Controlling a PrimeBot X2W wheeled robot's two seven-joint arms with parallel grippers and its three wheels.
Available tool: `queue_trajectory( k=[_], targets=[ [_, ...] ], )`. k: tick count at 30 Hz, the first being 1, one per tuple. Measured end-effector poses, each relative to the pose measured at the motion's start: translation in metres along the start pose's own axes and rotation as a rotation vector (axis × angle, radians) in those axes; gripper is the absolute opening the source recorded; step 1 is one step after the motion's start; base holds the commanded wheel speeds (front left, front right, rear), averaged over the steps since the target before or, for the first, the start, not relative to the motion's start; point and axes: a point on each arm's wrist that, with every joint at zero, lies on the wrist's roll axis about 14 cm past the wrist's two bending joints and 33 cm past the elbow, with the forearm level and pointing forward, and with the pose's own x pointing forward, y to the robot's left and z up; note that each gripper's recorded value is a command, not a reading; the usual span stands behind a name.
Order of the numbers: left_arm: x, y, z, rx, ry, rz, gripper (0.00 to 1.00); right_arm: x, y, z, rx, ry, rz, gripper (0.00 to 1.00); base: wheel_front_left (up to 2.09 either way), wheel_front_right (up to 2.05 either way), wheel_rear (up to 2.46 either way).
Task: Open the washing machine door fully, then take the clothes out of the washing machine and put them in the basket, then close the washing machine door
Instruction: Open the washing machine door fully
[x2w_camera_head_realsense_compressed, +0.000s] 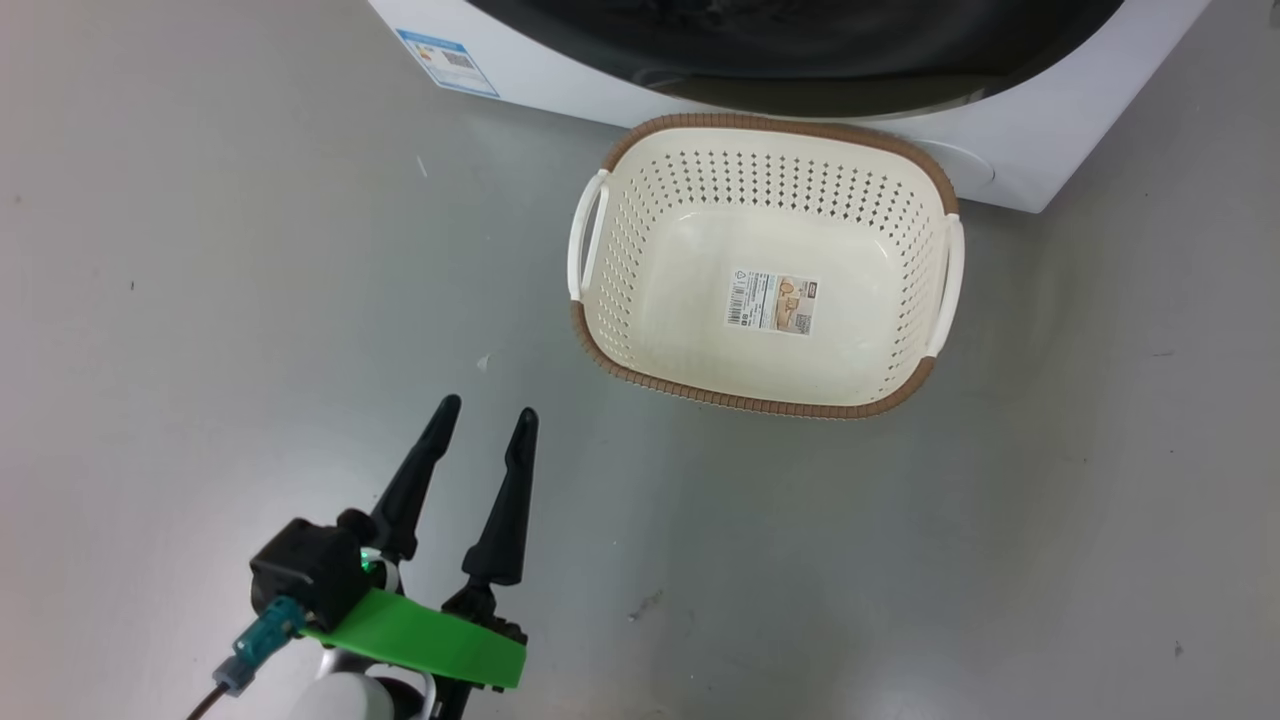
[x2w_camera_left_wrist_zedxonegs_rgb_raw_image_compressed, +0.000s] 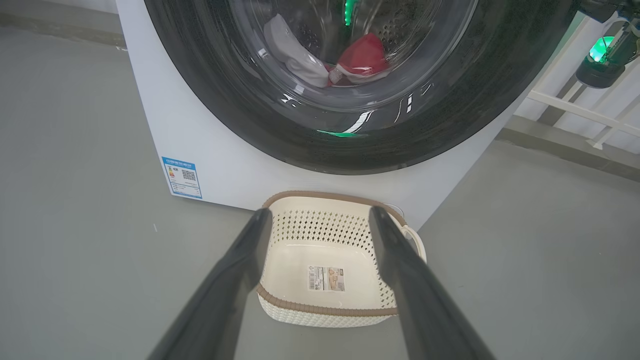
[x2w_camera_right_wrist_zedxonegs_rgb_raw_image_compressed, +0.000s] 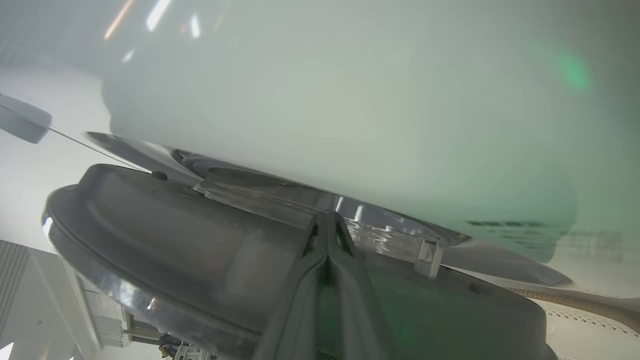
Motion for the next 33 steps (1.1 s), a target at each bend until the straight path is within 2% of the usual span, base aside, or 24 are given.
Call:
queue_trajectory(
  k=[19, 33],
  targets=[
    [-0.006, -0.015, 0.024, -0.018, -0.070, -0.042, 1.00, -0.024, 0.015, -0.053, -0.045, 0.154, -0.001, 0.00, 0.00, 0.00, 0.00],
    [-0.029, -0.017, 0.032, -0.032, -0.095, -0.040, 1.00, -0.039, 0.037, -0.116, -0.064, 0.302, 0.044, 0.00, 0.00, 0.00, 0.00]
  ],
)
